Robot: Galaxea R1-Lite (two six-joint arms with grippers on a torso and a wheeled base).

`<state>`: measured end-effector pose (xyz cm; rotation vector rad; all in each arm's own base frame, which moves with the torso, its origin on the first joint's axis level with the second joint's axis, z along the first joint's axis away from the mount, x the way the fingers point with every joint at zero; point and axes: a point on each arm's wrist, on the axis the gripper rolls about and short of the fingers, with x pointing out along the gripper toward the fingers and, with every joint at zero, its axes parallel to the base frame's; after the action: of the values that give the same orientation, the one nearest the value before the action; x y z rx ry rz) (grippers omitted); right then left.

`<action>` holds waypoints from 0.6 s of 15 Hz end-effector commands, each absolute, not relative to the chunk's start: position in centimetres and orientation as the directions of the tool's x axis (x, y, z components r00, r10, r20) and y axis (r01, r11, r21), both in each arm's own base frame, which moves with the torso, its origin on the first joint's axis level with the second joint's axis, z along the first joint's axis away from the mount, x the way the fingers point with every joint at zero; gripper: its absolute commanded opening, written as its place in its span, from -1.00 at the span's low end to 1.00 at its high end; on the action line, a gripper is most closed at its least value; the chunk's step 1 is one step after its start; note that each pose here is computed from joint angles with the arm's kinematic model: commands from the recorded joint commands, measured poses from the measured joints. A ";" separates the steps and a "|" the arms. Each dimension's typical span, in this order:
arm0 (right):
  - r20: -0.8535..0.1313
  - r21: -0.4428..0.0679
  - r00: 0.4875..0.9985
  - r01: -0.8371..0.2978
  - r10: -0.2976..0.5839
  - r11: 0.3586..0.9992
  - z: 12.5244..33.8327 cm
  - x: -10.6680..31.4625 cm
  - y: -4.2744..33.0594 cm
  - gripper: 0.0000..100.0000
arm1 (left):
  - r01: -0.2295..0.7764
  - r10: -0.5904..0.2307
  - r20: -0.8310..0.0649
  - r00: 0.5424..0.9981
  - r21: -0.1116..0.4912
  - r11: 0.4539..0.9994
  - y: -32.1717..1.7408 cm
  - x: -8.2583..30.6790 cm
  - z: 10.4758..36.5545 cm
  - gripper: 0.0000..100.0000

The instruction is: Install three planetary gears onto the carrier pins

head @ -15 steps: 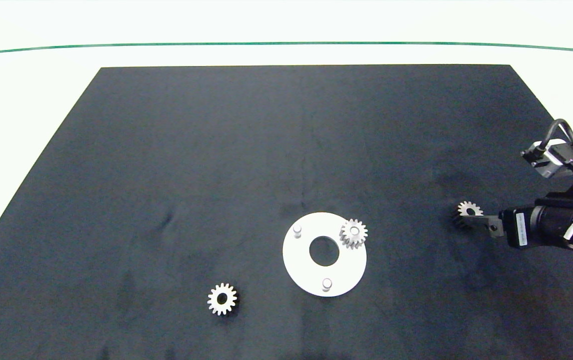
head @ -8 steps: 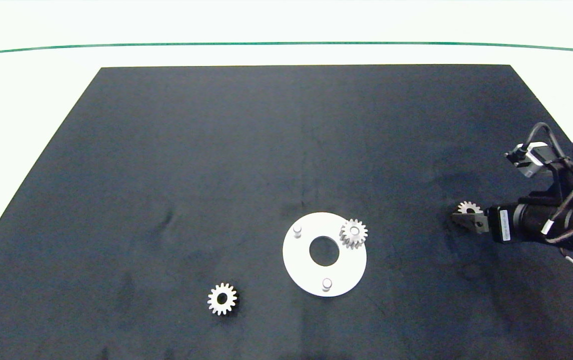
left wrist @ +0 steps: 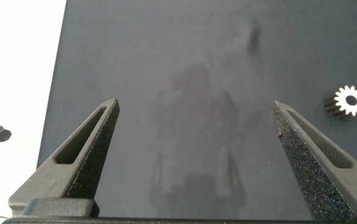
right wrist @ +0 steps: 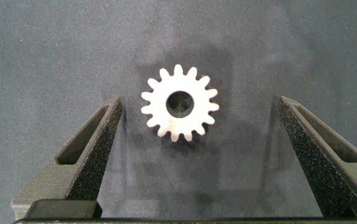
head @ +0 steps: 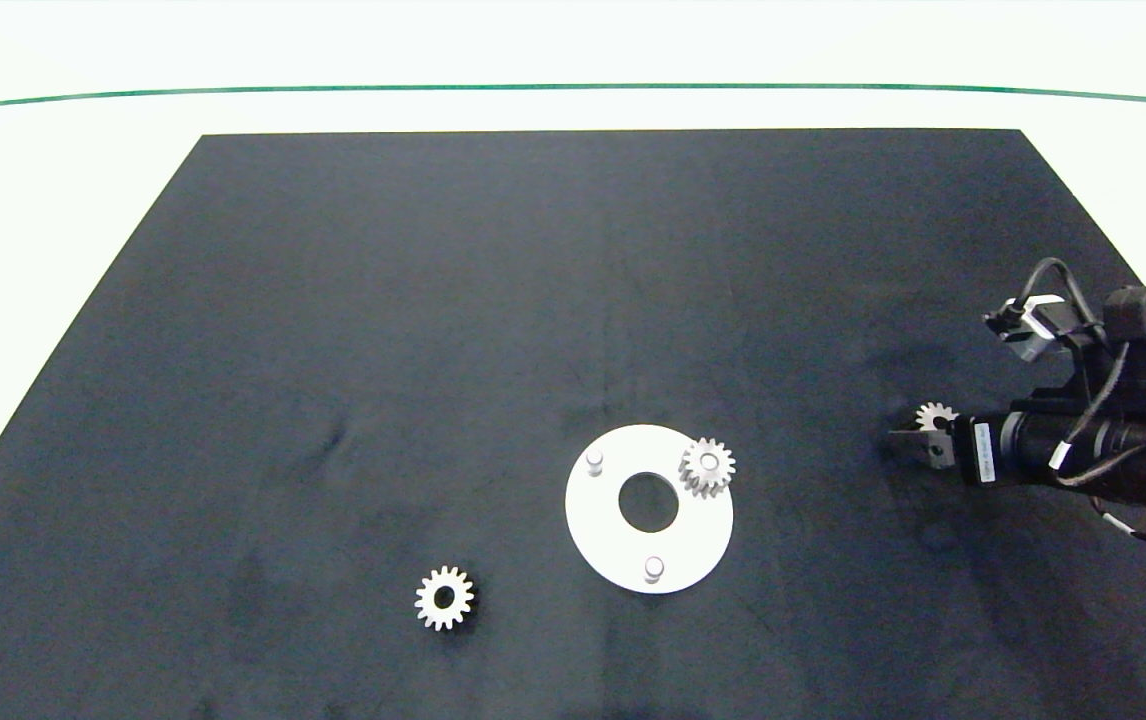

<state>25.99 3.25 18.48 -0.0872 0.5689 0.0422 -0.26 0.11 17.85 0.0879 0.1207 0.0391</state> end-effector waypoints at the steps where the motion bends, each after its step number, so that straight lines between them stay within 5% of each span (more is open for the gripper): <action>1: -0.535 -0.071 0.845 -0.064 0.016 0.995 18.6 26.3 3.3 1.00 | -0.034 0.045 -0.122 0.992 0.090 0.995 0.1 -0.2 17.7 1.00; 9: -0.539 -0.067 0.842 -0.068 0.021 0.995 18.5 26.5 3.4 0.67 | -0.034 0.045 -0.113 0.993 0.091 0.995 0.1 -0.4 17.8 1.00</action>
<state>26.45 3.41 18.48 -0.0854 0.5693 0.0471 -0.38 0.11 17.78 0.0882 0.1154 0.0393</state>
